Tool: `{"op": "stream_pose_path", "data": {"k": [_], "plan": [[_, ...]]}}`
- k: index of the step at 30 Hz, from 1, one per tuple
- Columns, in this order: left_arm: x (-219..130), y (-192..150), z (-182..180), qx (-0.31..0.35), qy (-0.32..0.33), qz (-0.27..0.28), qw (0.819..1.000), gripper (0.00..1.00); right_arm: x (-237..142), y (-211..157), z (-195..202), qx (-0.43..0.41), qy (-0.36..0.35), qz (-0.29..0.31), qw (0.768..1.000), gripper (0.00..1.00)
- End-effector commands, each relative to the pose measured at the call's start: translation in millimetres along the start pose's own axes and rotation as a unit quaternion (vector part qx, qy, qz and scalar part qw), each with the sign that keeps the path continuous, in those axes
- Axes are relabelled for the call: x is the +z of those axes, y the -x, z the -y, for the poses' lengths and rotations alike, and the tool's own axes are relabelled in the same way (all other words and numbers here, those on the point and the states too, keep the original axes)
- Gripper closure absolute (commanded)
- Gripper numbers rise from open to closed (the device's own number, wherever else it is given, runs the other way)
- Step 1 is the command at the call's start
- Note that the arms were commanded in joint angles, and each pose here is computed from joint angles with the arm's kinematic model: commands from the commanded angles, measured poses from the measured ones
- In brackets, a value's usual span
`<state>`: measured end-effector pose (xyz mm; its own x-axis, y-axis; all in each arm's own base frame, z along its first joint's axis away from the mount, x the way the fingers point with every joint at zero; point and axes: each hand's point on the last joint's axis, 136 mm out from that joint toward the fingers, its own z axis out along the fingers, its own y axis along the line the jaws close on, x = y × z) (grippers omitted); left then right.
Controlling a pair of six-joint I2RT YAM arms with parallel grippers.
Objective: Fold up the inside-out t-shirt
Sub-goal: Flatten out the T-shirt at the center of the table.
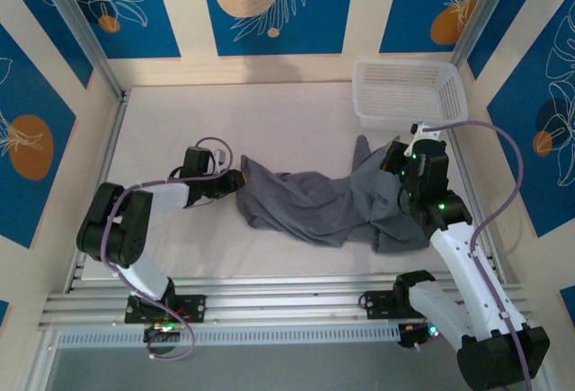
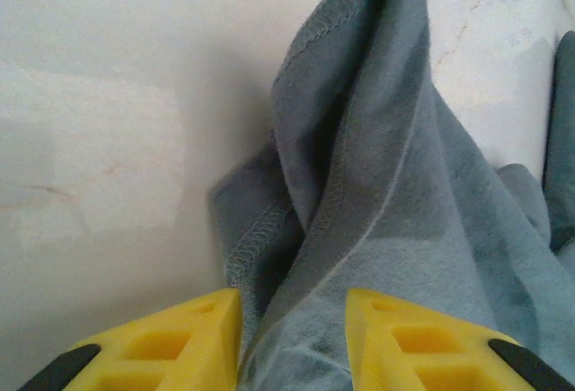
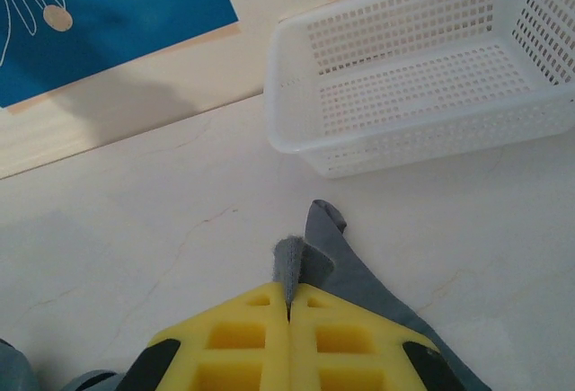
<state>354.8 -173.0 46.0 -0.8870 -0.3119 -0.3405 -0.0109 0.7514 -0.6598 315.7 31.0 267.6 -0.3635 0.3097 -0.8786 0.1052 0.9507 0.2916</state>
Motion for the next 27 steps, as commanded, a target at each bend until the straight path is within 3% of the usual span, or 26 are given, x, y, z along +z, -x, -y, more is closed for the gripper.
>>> {"op": "stream_pose_path", "data": {"k": [1, 6, 10, 17, 19, 23, 27], "plan": [[-8, -2, -17, 0.01, 0.039, 0.01, 0.999, 0.62, -4, 3, -3, 0.013, 0.013, 0.01, 1.0, 1.0], [-4, -8, 3, 0.012, -0.026, -0.006, 1.0, 0.61, -2, 2, -3, 0.013, 0.013, 0.01, 1.0, 1.0], [0, -6, 6, -0.002, -0.043, -0.001, 0.999, 0.66, -1, 1, -5, 0.016, 0.017, 0.009, 1.0, 1.0], [-12, 4, 31, -0.004, -0.084, 0.011, 0.996, 1.0, -8, 13, -7, 0.014, 0.017, 0.019, 1.0, 1.0], [-23, 10, 42, 0.003, -0.091, 0.02, 0.996, 1.0, -11, 21, -11, 0.017, 0.023, 0.027, 0.999, 1.0], [-88, 56, 109, 0.048, -0.134, 0.088, 0.986, 1.0, -36, 82, -38, 0.032, 0.066, 0.083, 0.994, 1.0], [-231, 122, 218, 0.156, -0.141, 0.228, 0.951, 1.0, -114, 213, -84, 0.041, 0.136, 0.214, 0.967, 1.0]]}}
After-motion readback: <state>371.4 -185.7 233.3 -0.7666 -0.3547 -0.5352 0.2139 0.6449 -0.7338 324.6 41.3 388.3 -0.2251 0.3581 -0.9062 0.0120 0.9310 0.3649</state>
